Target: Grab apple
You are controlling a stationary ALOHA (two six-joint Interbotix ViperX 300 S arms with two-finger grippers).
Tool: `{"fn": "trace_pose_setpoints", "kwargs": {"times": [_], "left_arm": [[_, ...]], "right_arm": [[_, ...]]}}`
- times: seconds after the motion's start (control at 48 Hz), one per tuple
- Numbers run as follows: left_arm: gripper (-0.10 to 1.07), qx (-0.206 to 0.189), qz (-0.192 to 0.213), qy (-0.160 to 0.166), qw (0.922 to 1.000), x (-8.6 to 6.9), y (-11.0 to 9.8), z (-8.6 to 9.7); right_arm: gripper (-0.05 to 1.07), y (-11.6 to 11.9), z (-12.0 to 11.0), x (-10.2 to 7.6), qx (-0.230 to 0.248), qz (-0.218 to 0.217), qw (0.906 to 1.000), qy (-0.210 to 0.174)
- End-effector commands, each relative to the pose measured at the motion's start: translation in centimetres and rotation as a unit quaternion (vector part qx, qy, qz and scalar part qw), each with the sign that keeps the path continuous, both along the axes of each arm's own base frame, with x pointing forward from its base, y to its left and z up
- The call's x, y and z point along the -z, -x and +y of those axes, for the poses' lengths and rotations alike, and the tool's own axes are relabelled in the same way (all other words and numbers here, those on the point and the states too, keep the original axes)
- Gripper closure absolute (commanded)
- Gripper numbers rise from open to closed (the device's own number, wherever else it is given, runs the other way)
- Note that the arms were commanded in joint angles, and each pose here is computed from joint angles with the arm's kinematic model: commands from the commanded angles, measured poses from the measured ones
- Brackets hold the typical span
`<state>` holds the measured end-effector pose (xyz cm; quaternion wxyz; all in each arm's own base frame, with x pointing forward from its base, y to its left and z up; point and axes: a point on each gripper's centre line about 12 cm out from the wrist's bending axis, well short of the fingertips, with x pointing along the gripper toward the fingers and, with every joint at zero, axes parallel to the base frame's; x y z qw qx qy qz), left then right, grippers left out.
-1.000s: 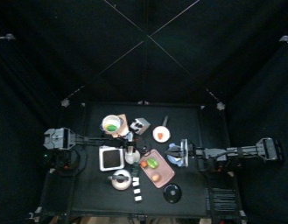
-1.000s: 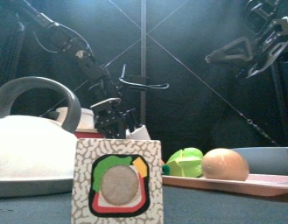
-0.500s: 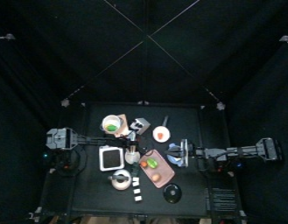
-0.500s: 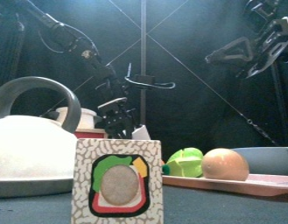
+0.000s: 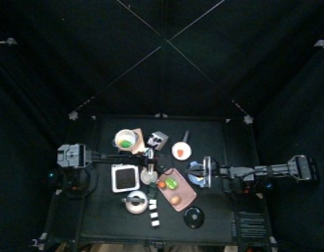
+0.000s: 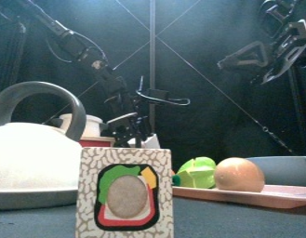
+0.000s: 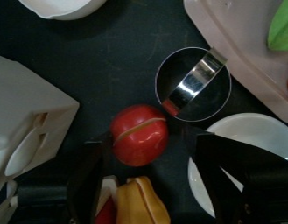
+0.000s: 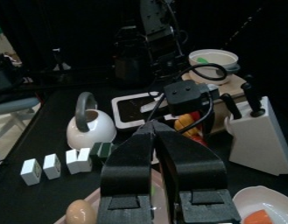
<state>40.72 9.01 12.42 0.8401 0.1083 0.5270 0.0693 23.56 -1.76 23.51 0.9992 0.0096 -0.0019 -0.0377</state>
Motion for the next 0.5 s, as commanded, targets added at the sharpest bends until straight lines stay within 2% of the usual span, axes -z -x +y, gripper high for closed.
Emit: {"fn": "trace_pose_setpoints", "kwargs": {"times": [0.0, 0.479], "left_arm": [[0.01, -0.003, -0.019, -0.001, 0.9998, -1.08, -0.47, 0.23], [0.01, -0.003, -0.012, 0.001, 0.9999, -0.27, -0.65, 0.25]], "right_arm": [[1.01, -0.11, -0.09, -0.5, 0.002, -0.01, 0.9999, -0.001], [1.01, -0.17, -0.1, -0.48, 0.002, -0.009, 1.0, 0.0]]}}
